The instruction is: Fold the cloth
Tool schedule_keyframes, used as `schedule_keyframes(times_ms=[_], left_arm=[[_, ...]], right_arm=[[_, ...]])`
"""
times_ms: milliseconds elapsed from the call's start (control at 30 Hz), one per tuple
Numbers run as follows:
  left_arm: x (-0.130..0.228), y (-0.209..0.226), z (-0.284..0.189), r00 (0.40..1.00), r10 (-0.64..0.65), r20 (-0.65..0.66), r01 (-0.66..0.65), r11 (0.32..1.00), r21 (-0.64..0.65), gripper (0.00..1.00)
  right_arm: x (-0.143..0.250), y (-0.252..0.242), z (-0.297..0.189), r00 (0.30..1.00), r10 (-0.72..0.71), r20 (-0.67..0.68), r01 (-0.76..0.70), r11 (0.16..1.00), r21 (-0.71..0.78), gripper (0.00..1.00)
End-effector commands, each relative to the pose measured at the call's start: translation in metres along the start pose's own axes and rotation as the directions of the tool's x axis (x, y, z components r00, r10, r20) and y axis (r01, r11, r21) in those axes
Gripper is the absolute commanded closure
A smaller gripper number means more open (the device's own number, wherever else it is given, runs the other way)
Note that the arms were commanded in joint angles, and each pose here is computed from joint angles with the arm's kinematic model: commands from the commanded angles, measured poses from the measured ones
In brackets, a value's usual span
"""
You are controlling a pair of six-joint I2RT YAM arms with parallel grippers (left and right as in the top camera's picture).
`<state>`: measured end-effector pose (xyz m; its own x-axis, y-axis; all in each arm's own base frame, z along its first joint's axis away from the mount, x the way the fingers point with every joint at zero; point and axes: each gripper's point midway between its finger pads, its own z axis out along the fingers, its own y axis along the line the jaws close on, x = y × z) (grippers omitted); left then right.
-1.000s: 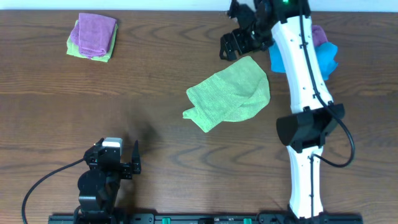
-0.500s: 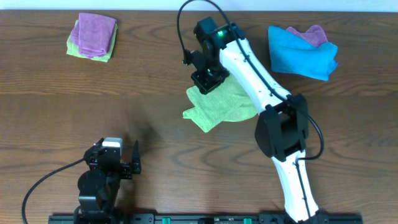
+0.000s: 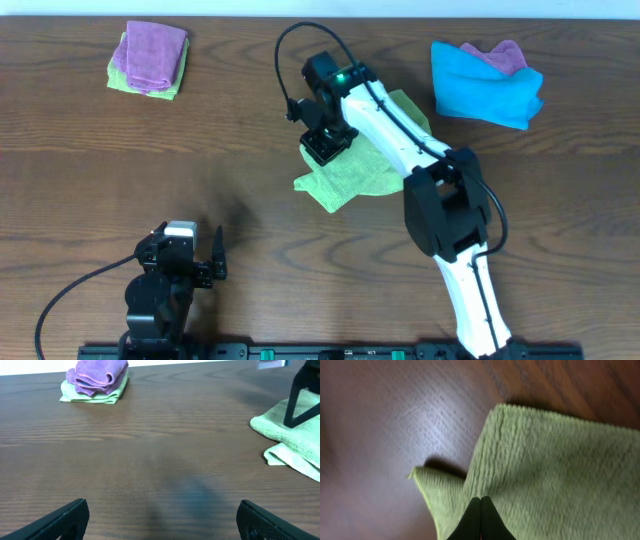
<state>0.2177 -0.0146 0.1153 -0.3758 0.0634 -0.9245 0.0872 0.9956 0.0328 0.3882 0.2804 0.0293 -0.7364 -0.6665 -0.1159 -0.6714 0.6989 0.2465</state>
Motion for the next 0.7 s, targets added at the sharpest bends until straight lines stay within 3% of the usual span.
schedule_keyframes(times_ms=[0,667], left_arm=[[0.007,0.000,0.003,1.000,0.009,-0.014,-0.009,1.000,-0.003,0.05],[0.007,0.000,0.003,1.000,0.009,-0.014,-0.009,1.000,-0.003,0.05]], right_arm=[[0.000,0.002,0.005,1.000,-0.019,0.007,0.019,1.000,0.002,0.99],[-0.020,-0.007,0.064,0.996,0.000,0.085,-0.001,1.000,0.015,0.99]])
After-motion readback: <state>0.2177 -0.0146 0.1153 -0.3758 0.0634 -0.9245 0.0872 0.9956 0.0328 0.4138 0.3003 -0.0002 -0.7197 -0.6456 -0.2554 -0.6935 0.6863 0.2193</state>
